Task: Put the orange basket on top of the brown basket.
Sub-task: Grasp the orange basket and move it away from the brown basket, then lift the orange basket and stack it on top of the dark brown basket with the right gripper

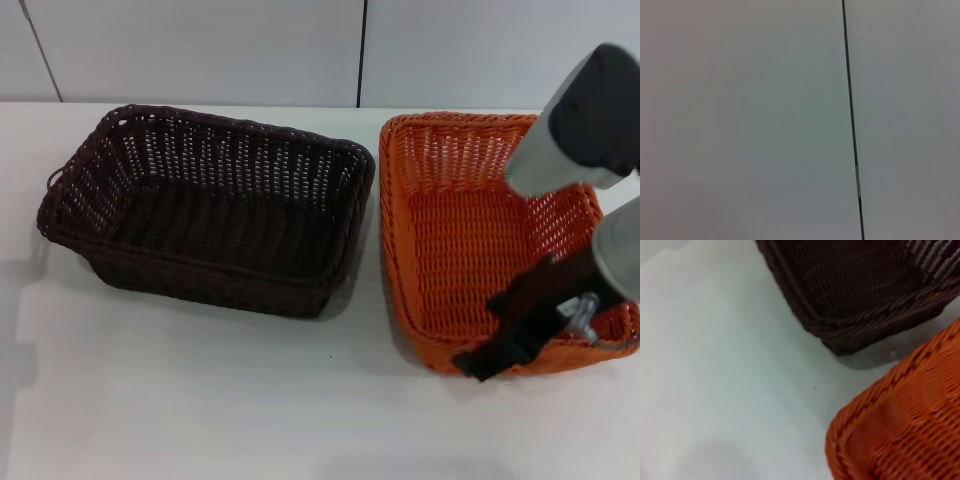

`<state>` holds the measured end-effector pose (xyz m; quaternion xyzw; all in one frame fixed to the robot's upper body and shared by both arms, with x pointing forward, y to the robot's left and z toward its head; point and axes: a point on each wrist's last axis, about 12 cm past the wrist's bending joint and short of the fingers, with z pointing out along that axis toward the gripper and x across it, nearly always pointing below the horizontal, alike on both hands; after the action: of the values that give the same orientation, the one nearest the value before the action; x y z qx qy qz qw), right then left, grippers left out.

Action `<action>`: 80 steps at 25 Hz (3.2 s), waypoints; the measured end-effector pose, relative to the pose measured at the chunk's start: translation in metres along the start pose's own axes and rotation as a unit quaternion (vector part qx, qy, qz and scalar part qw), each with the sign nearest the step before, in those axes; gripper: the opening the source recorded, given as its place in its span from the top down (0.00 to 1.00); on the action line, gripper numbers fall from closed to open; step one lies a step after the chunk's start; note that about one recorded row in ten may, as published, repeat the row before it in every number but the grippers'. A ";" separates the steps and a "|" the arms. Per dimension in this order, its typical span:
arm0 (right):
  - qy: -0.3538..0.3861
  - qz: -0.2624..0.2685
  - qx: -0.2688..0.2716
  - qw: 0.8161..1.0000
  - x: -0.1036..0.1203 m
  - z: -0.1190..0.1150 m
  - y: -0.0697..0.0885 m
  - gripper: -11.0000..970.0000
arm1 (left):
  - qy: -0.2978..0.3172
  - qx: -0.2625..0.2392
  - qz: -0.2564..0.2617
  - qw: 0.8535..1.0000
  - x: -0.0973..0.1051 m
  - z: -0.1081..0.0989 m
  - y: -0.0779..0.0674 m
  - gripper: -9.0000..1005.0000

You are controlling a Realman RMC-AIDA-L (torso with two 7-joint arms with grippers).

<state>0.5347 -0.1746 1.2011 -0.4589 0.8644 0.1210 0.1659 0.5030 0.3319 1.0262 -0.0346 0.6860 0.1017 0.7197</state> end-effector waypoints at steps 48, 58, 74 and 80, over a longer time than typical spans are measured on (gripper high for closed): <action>-0.070 -0.114 0.175 0.975 -0.069 -0.039 0.016 0.85 | 0.015 -0.019 -0.005 1.000 0.007 -0.003 0.013 0.23; -0.031 -0.441 0.247 0.862 -0.090 -0.034 0.065 0.85 | 0.019 -0.028 -0.031 0.999 0.010 -0.007 0.016 0.23; 0.014 -0.656 0.226 0.720 -0.098 0.023 0.077 0.85 | 0.027 -0.024 -0.035 0.999 0.012 -0.008 0.013 0.23; 0.026 -0.683 0.213 0.698 -0.097 0.045 0.082 0.85 | 0.030 -0.019 -0.039 0.999 0.013 -0.007 0.011 0.23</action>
<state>0.5252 -0.0406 1.2035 -0.8788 0.3199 -0.2244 0.2739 0.4941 0.3427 1.0142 -0.0785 0.7029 0.0855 0.7017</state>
